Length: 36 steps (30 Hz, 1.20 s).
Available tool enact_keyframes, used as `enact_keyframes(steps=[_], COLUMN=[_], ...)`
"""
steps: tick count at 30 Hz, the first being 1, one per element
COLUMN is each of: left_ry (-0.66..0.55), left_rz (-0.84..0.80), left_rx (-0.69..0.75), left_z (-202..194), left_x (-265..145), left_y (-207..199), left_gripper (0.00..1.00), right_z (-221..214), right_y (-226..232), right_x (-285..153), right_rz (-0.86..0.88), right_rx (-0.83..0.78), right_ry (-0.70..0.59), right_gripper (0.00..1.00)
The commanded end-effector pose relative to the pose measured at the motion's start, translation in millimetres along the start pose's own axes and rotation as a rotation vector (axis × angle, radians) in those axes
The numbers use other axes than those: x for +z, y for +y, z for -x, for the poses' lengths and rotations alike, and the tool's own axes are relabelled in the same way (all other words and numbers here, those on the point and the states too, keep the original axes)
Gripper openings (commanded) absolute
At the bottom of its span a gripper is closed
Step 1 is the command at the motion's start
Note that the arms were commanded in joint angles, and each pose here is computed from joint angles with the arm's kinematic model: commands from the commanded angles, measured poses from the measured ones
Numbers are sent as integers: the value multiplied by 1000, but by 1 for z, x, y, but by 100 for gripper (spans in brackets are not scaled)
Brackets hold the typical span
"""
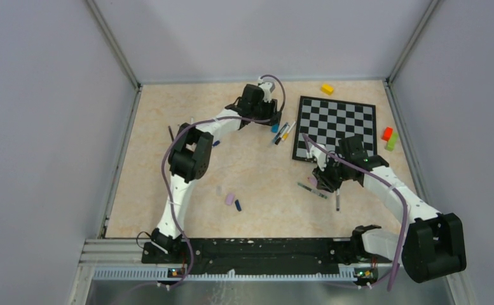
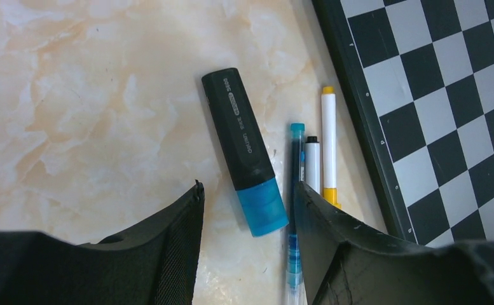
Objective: Open the pen caps
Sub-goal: Move the pen to the center of the board.
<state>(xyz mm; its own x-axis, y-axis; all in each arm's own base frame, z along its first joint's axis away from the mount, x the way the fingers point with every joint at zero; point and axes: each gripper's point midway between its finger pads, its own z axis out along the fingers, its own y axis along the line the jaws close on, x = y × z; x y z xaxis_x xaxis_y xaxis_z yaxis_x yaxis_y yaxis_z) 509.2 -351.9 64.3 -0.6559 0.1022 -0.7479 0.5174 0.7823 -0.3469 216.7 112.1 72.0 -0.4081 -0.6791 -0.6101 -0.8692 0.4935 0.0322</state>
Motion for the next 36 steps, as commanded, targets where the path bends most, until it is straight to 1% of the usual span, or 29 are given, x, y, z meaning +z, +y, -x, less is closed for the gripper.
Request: enact_keyframes(steps=[1, 5, 11, 17, 23, 28, 30, 33, 36], left_ry=[-34, -18, 8, 38, 99, 141, 138, 132, 155], left_rz=[17, 50, 132, 145, 170, 229, 233, 302, 348], left_rx=[1, 20, 66, 98, 130, 166, 182, 192, 200], left_z=[14, 12, 7, -2, -17, -29, -28, -30, -39], left_x=[10, 17, 23, 28, 31, 20, 11, -5, -20], left_y=[-3, -3, 3, 3, 8, 21, 21, 32, 38], left_gripper=[57, 57, 53, 46, 35, 26, 25, 25, 24], right_z=[18, 19, 20, 21, 21, 21, 21, 20, 20], right_y=[-9, -8, -9, -9, -9, -9, -9, -9, -10], right_x=[-10, -12, -15, -16, -17, -17, -17, -16, -16], right_rz=[-34, -39, -48, -53, -58, -60, -59, -59, -60], right_rx=[-25, -30, -37, -42, -45, -43, -44, -42, -40], right_ry=[-55, -58, -66, -68, -69, -68, -68, -67, -67], right_gripper=[33, 33, 33, 33, 33, 33, 33, 33, 33])
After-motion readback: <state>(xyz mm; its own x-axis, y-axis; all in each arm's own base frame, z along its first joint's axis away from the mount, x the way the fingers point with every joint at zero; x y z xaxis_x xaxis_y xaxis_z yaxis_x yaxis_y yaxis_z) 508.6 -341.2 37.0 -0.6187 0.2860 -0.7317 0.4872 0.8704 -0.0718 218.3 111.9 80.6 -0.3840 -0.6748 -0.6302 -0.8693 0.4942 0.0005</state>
